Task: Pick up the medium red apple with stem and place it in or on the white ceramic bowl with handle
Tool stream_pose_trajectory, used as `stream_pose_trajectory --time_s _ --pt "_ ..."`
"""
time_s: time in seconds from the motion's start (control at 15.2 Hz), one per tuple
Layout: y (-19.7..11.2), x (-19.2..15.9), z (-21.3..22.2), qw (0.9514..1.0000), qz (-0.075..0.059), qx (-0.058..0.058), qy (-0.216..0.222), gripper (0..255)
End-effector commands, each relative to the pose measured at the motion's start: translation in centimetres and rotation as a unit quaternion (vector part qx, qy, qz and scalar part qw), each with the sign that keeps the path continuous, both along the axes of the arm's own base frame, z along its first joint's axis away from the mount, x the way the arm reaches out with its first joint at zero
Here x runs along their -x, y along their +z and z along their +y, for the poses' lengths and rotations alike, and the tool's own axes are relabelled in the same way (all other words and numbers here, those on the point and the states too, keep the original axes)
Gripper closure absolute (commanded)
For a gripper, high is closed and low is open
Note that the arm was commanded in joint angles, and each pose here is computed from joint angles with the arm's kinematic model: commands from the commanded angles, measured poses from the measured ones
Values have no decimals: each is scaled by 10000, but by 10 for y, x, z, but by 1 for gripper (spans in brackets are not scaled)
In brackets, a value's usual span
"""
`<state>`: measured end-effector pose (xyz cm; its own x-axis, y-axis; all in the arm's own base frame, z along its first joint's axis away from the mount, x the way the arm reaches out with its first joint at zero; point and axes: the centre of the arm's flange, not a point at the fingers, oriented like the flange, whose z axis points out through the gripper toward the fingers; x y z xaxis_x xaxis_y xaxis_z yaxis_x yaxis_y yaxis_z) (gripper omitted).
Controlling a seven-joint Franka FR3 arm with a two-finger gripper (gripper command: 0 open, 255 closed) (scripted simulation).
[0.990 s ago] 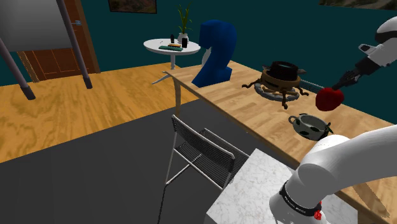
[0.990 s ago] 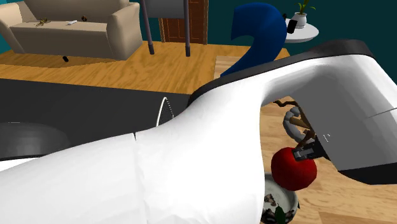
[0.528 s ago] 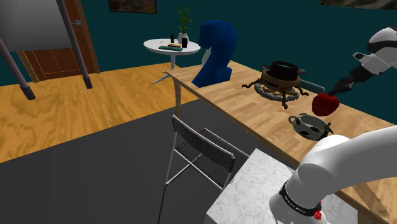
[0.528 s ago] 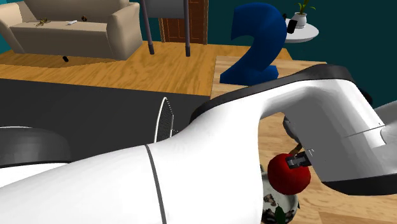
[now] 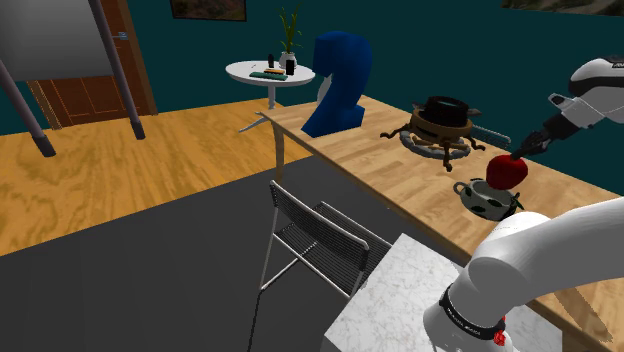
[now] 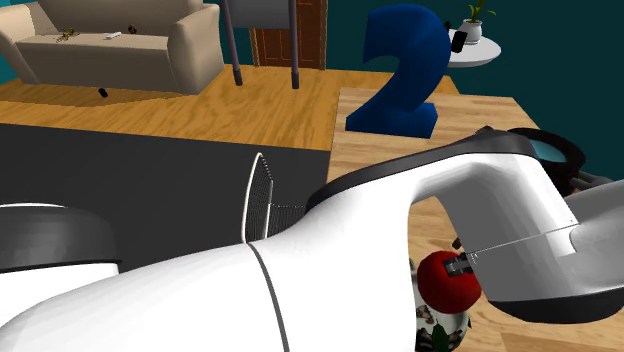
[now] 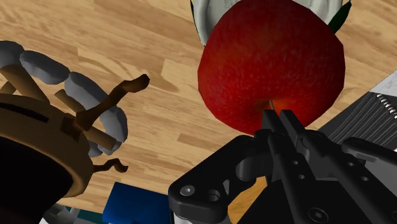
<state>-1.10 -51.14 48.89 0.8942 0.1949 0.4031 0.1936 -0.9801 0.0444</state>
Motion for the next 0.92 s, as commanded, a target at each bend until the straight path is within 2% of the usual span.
stream_pose_trajectory --time_s 0.0,0.26,0.33,0.66,0.86 --pt "-1 0 0 10000 -1 2 0 255" --pt "-1 0 0 10000 -1 2 0 255" --pt "-1 0 0 10000 -1 2 0 0" --pt "-1 0 0 10000 -1 2 0 0" --pt "35 16 -2 10000 -1 2 0 0"
